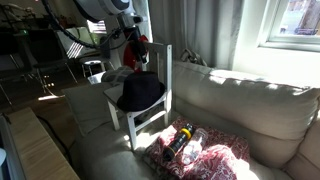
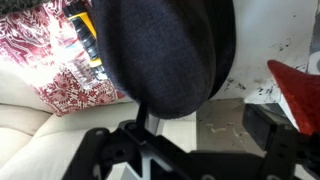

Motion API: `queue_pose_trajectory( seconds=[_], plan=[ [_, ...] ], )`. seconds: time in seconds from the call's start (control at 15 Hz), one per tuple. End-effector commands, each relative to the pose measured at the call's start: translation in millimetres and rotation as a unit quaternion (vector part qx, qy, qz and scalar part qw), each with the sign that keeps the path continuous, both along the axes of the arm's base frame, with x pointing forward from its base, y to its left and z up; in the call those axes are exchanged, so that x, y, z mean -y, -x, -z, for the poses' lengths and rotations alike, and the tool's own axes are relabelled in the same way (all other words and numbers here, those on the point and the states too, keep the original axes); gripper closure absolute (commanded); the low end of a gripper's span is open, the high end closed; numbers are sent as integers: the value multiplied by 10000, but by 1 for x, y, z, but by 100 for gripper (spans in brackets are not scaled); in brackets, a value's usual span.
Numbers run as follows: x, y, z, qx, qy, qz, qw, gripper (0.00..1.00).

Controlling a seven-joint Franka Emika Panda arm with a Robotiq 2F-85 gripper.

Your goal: Pick up the red hat and hang it on the left side of the chairs backrest, pick up the black hat and put it on the chair seat

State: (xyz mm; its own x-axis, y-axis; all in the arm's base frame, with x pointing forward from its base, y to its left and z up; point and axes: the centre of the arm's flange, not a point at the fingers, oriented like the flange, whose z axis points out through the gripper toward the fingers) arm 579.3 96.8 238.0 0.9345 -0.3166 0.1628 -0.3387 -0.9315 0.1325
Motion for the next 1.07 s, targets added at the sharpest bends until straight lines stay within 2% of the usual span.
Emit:
queue_pose_trajectory(
  seconds=[0.0, 0.2, 0.27, 0.33, 0.6, 0.93, 1.0],
  plan=[
    [32, 22, -43, -100, -299, -475, 9984, 0],
    [59, 37, -79, -170, -559, -1139, 9918, 0],
    [65, 43, -91, -171, -648, -1279, 9895, 1],
    [68, 49, -104, -182, -948, -1430, 9850, 0],
    [76, 70, -143, -410, -1309, -1805, 9740, 0],
    [98, 89, -180, -546, -1311, -1976, 9699, 0],
    [90, 72, -172, -490, -1278, -1890, 9724, 0]
  ],
)
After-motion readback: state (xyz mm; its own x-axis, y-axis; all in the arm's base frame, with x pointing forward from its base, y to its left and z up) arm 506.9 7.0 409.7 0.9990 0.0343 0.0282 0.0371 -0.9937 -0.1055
